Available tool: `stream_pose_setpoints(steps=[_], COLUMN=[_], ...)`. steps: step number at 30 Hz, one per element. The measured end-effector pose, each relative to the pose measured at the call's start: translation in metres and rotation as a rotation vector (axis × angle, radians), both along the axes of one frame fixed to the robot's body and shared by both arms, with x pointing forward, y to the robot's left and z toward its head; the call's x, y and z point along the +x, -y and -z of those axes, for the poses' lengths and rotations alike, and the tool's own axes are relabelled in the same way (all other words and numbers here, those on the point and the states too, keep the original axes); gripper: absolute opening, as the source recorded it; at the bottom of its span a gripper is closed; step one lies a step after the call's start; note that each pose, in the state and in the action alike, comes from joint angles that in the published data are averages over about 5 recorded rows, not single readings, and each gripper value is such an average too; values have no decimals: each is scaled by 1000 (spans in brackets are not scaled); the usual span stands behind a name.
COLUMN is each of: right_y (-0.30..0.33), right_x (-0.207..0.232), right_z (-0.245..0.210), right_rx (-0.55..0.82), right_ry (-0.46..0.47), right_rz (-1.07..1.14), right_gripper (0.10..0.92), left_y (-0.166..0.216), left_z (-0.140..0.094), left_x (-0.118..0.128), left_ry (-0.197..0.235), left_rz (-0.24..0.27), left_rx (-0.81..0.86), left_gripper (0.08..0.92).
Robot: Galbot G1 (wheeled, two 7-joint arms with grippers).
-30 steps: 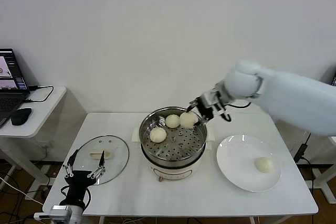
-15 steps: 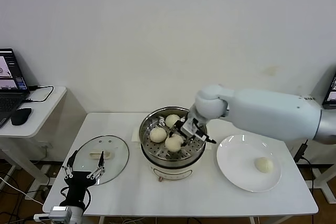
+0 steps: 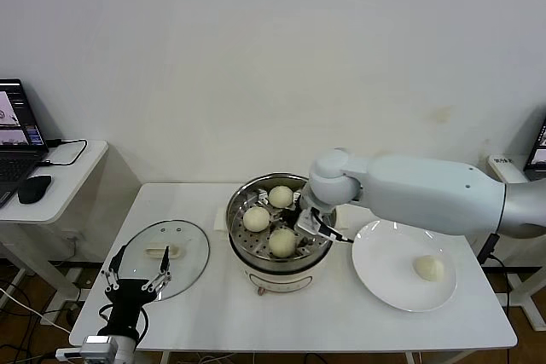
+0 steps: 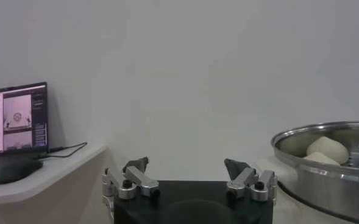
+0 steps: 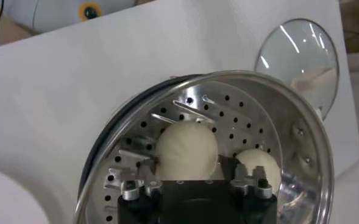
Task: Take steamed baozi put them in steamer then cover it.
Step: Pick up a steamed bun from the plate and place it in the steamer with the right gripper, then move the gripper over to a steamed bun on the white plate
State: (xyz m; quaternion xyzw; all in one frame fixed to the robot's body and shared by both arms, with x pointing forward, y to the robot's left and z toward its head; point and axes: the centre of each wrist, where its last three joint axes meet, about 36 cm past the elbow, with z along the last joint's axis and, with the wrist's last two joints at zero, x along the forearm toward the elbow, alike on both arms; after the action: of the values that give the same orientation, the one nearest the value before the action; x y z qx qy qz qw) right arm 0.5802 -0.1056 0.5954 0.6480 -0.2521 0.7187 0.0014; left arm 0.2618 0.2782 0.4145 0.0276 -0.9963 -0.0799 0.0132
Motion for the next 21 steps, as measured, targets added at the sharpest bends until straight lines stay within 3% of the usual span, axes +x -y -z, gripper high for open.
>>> stream_pose_setpoints(steps=[9,21], right_y=[32,150], right_x=[6,-8], right_z=[-47,-86], right_rx=[66,147], right_ry=[39,5], right_rz=[107,613], right_gripper=[823,823], left_y=[0,1], left_z=[-1,2], left_x=[3,8], left_ry=[4,-3], left_rz=[15,47], left_rx=[4,14], left_gripper=[823,823])
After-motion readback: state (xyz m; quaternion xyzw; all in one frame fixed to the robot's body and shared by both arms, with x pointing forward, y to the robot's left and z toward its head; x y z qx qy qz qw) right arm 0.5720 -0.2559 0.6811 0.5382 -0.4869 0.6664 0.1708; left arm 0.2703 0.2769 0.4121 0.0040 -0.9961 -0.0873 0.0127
